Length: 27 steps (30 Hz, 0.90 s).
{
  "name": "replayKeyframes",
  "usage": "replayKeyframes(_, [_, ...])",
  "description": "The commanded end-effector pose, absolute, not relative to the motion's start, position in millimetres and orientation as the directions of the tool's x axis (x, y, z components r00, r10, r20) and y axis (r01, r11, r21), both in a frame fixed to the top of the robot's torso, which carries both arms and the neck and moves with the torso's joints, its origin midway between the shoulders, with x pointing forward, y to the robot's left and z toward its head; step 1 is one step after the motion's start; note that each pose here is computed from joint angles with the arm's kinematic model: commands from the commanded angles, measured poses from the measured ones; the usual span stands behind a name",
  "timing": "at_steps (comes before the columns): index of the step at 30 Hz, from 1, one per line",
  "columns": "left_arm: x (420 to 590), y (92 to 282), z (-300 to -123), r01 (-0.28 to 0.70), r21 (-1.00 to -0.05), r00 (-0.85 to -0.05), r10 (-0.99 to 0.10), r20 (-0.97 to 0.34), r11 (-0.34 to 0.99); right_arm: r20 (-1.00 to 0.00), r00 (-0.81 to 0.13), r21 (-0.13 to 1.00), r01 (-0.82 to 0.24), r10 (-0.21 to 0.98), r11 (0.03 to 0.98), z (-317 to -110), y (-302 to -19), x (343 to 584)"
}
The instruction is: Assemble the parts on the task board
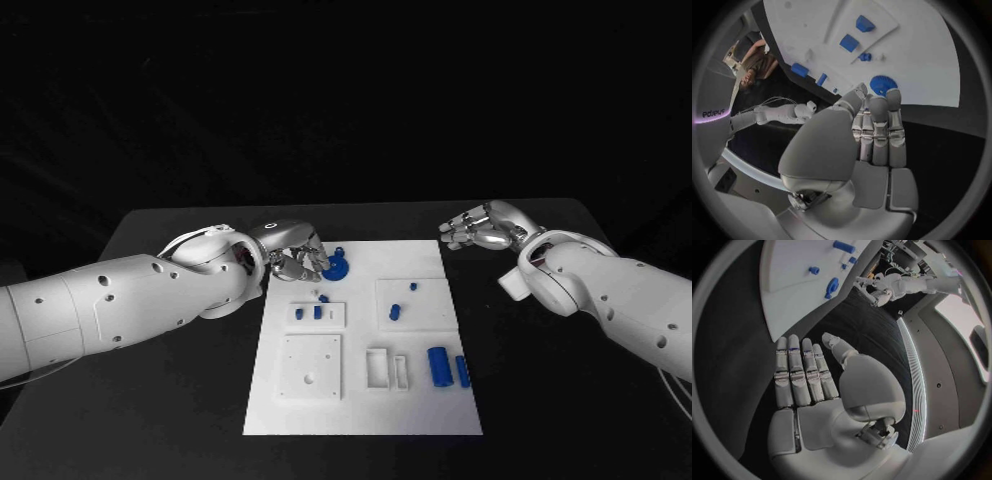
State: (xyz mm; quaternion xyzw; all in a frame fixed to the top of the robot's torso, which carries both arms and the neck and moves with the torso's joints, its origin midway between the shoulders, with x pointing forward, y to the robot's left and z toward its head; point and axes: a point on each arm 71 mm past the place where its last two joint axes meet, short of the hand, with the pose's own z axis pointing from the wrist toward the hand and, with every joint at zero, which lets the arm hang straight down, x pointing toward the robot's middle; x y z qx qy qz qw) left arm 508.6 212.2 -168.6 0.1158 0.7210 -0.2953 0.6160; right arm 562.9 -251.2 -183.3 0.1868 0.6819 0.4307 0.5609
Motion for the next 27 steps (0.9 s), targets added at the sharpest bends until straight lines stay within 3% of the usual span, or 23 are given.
replayKeyframes(1, [506.2, 207.1, -171.1, 0.555, -0.280, -0.260, -0.157, -0.953, 0.783, -0.666, -0.280, 0.746, -0.290, 0.692, 0.600, -180.0, -245.8, 561.2])
replayKeyframes(17, [505.4, 201.5, -174.8, 0.574, -0.236, -0.278, -0.085, -0.957, 0.784, -0.771, -0.288, 0.635, -0.403, 0.568, 0.659, -171.4, -217.1, 549.8])
replayKeyframes(27, [508.9, 190.9, -180.8, 0.587, -0.133, -0.256, 0.027, -0.966, 0.799, -0.778, -0.288, 0.627, -0.421, 0.559, 0.655, -168.4, -206.5, 547.3])
